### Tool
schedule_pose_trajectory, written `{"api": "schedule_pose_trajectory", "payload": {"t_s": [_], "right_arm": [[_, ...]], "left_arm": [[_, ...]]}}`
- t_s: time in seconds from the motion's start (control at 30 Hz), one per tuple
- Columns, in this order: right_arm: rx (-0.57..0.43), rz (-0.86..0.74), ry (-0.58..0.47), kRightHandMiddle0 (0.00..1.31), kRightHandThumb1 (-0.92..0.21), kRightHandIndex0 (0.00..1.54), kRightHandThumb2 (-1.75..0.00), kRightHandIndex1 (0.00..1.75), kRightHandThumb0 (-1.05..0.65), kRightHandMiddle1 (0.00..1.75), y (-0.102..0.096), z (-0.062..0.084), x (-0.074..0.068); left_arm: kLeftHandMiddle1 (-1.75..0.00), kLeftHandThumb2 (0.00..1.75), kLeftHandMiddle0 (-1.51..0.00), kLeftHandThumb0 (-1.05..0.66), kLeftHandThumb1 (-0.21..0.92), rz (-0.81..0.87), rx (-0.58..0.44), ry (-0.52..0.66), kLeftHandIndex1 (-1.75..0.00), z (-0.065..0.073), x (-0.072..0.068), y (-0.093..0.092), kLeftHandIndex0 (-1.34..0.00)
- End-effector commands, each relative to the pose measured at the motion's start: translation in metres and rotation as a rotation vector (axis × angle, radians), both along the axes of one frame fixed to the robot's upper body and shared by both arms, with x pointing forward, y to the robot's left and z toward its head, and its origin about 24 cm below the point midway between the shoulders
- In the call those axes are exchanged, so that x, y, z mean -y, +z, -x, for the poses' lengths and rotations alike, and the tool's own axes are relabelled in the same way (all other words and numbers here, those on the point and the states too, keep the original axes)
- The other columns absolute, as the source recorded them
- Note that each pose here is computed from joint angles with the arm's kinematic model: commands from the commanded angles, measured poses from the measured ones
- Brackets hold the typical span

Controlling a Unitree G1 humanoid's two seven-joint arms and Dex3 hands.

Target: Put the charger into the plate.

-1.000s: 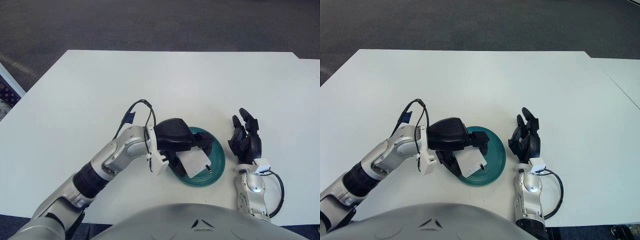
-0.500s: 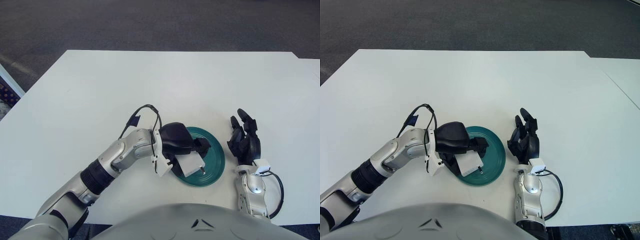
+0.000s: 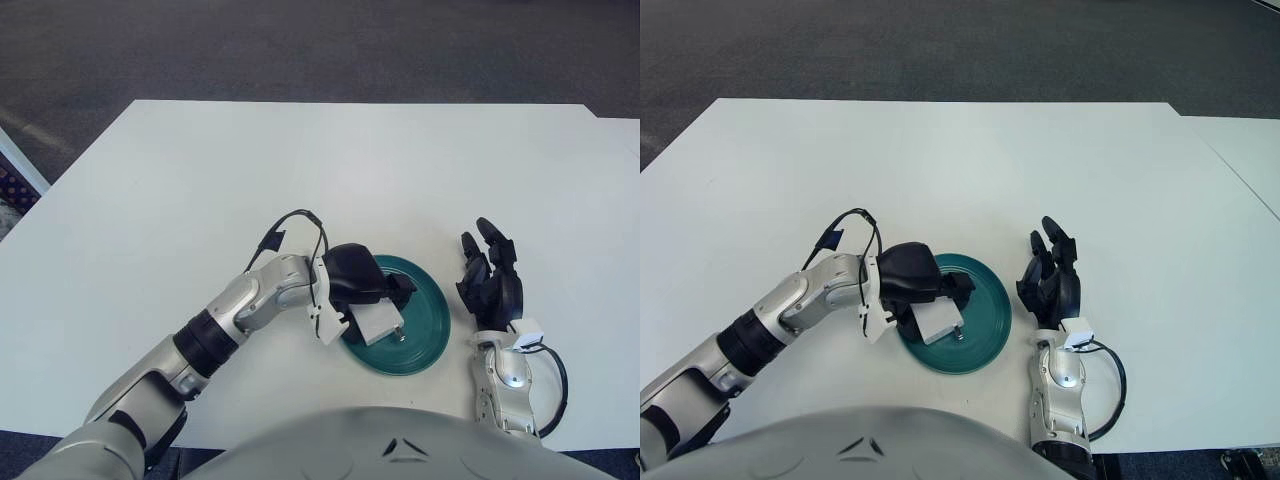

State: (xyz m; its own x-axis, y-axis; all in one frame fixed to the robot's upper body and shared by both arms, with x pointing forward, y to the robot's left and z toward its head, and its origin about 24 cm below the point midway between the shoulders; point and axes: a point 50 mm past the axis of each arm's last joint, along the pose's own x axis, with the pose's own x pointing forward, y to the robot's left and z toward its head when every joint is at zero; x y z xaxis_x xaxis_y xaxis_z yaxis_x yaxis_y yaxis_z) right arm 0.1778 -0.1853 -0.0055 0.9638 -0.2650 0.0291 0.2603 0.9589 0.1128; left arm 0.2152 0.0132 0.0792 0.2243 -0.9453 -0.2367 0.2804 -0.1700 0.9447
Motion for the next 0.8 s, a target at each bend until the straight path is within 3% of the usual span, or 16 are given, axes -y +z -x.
{"api": "schedule_pose_trajectory", "payload": {"t_s": [0.0,0.2,0.23,0.3,0.53,0.6,0.67,0.7,0.77], "right_arm": [[-0.241,-0.091,-0.023,0.0,-0.92,0.33,-0.76,0.01,-0.71,0.67,-0.043,0.029,-0.012],[-0.231,-0.102,-0.036,0.0,-0.92,0.34,-0.75,0.01,-0.7,0.72,-0.043,0.029,-0.014],[-0.23,-0.102,-0.036,0.0,-0.92,0.34,-0.75,0.01,-0.7,0.72,-0.043,0.029,-0.015],[-0.229,-0.104,-0.032,0.0,-0.92,0.35,-0.75,0.01,-0.69,0.73,-0.043,0.028,-0.015],[-0.228,-0.114,-0.026,0.0,-0.92,0.34,-0.76,0.01,-0.7,0.73,-0.043,0.028,-0.018],[-0.229,-0.117,-0.023,0.0,-0.92,0.34,-0.76,0.01,-0.7,0.73,-0.043,0.028,-0.019],[-0.232,-0.126,-0.016,0.0,-0.92,0.33,-0.75,0.0,-0.71,0.73,-0.044,0.027,-0.02],[-0.234,-0.137,-0.01,0.0,-0.92,0.33,-0.75,0.0,-0.71,0.72,-0.045,0.027,-0.02],[-0.235,-0.161,0.002,0.0,-0.92,0.33,-0.75,0.0,-0.71,0.71,-0.047,0.026,-0.021]], "left_arm": [[-1.75,0.72,-1.04,-0.47,0.86,-0.026,0.016,0.015,-1.75,-0.005,0.001,0.002,-0.83],[-1.75,0.69,-0.99,-0.48,0.87,-0.047,0.022,0.035,-1.75,-0.007,0.003,-0.001,-0.78],[-1.75,0.82,-0.98,-0.46,0.74,-0.045,0.025,0.035,-1.75,-0.007,0.003,-0.001,-0.66],[-1.75,0.98,-0.97,-0.44,0.59,-0.036,0.043,0.032,-1.75,-0.007,0.003,-0.003,-0.56],[-1.75,1.13,-0.98,-0.44,0.47,0.002,0.083,0.017,-1.75,-0.007,0.002,-0.006,-0.51],[-1.75,1.1,-0.97,-0.44,0.49,0.017,0.082,0.017,-1.75,-0.007,0.001,-0.007,-0.49],[-1.75,0.84,-0.95,-0.68,0.74,0.016,0.072,0.022,-1.75,-0.007,0.002,-0.007,-0.32],[-1.75,0.81,-0.86,-0.73,0.78,0.011,0.065,0.027,-1.68,-0.007,0.002,-0.008,-0.28],[-1.74,0.76,-0.43,-0.86,0.86,-0.011,0.057,0.032,-1.45,-0.007,0.002,-0.008,-0.13]]}}
